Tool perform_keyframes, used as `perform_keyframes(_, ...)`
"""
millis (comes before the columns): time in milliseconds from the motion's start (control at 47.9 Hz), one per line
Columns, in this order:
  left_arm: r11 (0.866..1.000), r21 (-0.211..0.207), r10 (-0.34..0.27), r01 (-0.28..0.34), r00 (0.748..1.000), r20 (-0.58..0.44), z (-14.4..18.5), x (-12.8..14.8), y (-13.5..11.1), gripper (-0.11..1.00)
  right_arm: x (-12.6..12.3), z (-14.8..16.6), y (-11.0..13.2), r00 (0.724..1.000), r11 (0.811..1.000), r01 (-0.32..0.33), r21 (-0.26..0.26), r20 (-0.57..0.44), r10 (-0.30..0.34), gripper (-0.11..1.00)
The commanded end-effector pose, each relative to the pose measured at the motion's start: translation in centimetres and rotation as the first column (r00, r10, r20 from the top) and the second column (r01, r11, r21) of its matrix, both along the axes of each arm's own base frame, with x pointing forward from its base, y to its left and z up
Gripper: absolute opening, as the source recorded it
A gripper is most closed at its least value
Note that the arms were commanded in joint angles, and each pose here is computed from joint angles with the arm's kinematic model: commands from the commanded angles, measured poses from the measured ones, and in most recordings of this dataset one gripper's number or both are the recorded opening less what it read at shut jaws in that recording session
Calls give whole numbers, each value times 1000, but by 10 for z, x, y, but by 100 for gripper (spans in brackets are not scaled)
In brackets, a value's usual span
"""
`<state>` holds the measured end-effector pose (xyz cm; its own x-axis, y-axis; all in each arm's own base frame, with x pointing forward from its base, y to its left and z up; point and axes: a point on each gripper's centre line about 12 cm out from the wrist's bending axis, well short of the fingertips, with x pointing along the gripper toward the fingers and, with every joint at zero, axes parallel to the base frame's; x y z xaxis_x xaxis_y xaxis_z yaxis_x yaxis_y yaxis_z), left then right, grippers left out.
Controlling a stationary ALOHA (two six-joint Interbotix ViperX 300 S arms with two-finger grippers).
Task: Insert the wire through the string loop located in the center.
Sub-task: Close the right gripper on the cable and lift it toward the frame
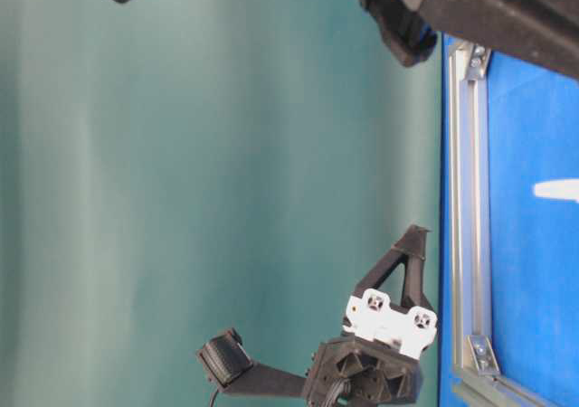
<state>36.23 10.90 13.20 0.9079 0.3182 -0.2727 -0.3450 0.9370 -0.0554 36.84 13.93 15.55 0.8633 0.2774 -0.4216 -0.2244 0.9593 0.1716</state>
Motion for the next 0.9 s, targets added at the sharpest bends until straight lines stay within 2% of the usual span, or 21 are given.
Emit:
perform_keyframes(0,1000,14,-3,2,999,42,14,2,0,0,1,13,0,999,1000,-2,9,36,1,-2)
perform_keyframes(876,1000,12,-3,2,999,38,13,1,0,0,1,12,-1,1000,1000,0,7,30,0,-2)
